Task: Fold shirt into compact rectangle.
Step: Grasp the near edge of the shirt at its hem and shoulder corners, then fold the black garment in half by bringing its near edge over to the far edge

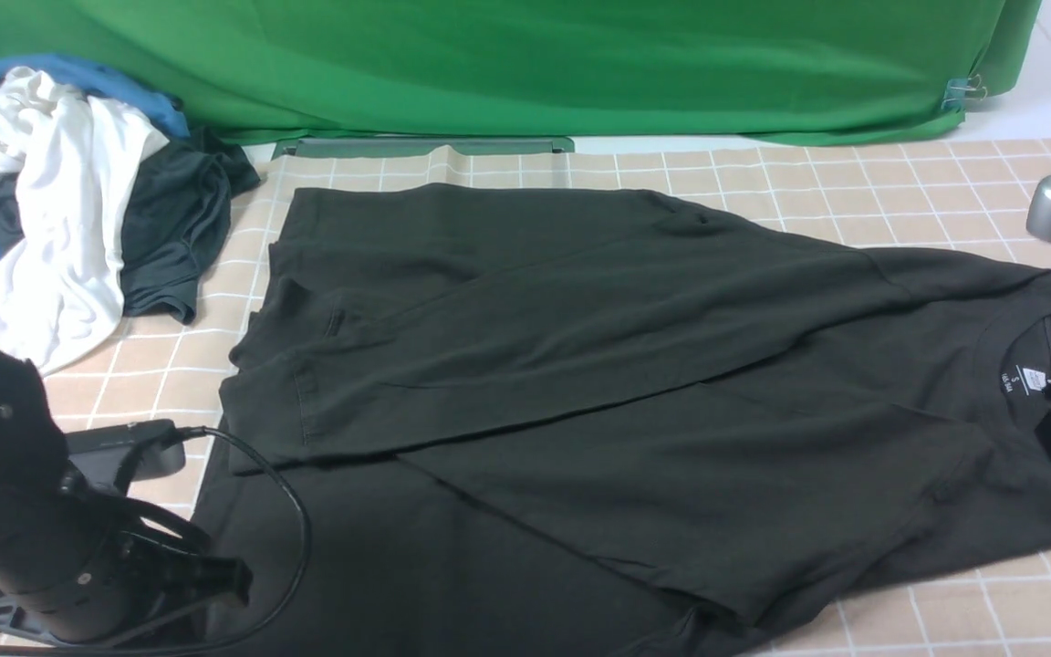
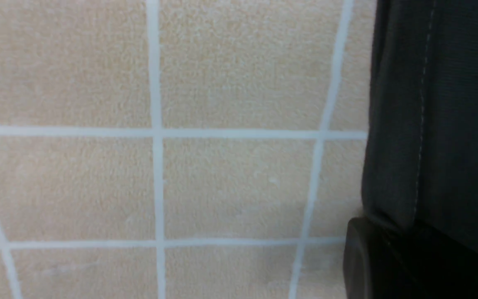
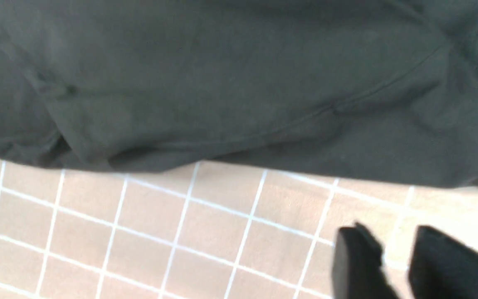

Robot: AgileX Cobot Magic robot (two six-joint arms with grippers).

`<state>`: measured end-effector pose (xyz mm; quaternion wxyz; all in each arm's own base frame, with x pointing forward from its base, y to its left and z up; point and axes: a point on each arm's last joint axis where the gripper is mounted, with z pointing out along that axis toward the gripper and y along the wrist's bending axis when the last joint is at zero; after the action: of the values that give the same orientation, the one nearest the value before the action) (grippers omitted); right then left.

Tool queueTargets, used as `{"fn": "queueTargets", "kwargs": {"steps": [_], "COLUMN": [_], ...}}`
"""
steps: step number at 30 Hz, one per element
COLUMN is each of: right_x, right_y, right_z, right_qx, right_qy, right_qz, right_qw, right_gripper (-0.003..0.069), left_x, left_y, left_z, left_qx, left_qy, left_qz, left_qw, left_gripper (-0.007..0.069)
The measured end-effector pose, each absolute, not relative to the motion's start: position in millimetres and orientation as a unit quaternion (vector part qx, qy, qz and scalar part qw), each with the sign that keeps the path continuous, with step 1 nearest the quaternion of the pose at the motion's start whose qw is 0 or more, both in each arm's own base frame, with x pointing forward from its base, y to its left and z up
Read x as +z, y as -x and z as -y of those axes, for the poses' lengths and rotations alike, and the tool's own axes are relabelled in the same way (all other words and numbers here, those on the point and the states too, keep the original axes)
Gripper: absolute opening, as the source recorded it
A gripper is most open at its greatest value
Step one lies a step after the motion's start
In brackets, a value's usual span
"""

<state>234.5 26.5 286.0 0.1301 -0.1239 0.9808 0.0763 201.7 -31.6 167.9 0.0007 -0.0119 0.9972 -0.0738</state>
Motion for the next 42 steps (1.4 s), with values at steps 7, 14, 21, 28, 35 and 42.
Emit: {"fn": "queueTargets", "kwargs": {"steps": [7, 14, 21, 28, 35, 42], "right_x": [248, 206, 177, 158, 154, 175], "right_y": [-221, -229, -242, -249, -253, -248], "right_z": [-65, -96, -99, -101, -100, -96], "right_qx": [0.082, 0.089, 0.085, 0.078, 0.064, 0.052], "right_qy": [0.196, 0.174, 0.092, 0.071, 0.12, 0.15], "right_qz": [-0.969, -0.974, -0.989, -0.992, -0.989, -0.984], "right_qw": [0.126, 0.113, 0.081, 0.063, 0.064, 0.081], "right_gripper": [0.0449, 0.0603, 0.0602, 0.0556, 0.0139, 0.0055], "left_x": [205, 223, 223, 223, 224, 250], "left_y": [-180, -166, -163, -164, -166, -182], "left_z": [29, 22, 18, 18, 21, 23], "left_qx": [-0.073, -0.047, -0.026, -0.026, -0.041, -0.055], "left_qy": [0.011, 0.016, 0.006, 0.006, 0.017, 0.058], "left_qz": [-0.996, -0.996, -0.998, -0.997, -0.996, -0.988], "left_qw": [0.045, 0.076, 0.064, 0.067, 0.077, 0.13], "left_gripper": [0.0034, 0.0034, 0.0034, 0.0035, 0.0035, 0.0035]}}
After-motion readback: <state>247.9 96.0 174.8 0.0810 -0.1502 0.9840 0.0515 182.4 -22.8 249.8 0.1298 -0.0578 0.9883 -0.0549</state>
